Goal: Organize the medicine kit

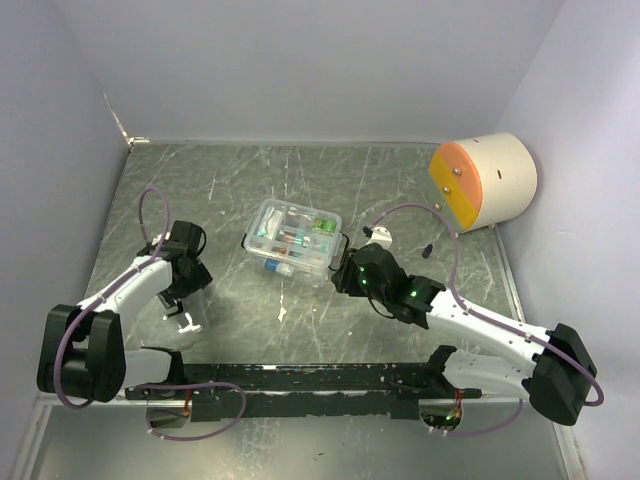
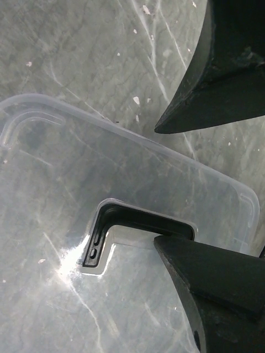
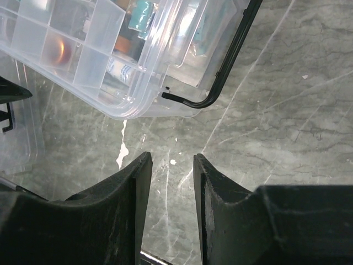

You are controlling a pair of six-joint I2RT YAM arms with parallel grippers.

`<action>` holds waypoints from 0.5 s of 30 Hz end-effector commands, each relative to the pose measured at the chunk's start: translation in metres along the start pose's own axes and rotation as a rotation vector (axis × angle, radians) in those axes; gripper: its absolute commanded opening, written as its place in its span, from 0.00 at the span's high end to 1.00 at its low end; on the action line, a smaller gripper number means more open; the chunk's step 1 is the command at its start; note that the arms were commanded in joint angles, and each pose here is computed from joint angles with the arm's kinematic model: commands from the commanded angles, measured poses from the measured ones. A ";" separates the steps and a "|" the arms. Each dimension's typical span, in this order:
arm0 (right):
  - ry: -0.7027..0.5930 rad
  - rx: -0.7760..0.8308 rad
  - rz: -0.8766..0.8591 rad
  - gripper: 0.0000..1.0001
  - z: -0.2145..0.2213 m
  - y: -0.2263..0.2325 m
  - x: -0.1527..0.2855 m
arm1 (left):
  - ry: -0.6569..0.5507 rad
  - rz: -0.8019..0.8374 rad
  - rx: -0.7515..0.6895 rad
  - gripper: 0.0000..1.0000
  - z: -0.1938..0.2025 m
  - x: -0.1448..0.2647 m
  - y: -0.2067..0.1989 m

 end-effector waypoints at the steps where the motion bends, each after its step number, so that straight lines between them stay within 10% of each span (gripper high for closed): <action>1: -0.015 -0.010 -0.022 0.63 -0.001 0.004 -0.001 | -0.041 0.024 0.028 0.17 -0.010 -0.005 -0.009; 15: 0.011 0.061 -0.167 0.63 0.004 0.026 -0.003 | 0.009 0.050 0.047 0.16 -0.004 0.000 -0.015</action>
Point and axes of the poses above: each gripper's point midway between its finger pads, its own x axis back along the fingers, its own y axis along the line the jaws close on, z = x × y, the point moved 2 cm from there along x, back along the fingers, and after that the axes turned 4 degrees about x, right-handed, at the moved point
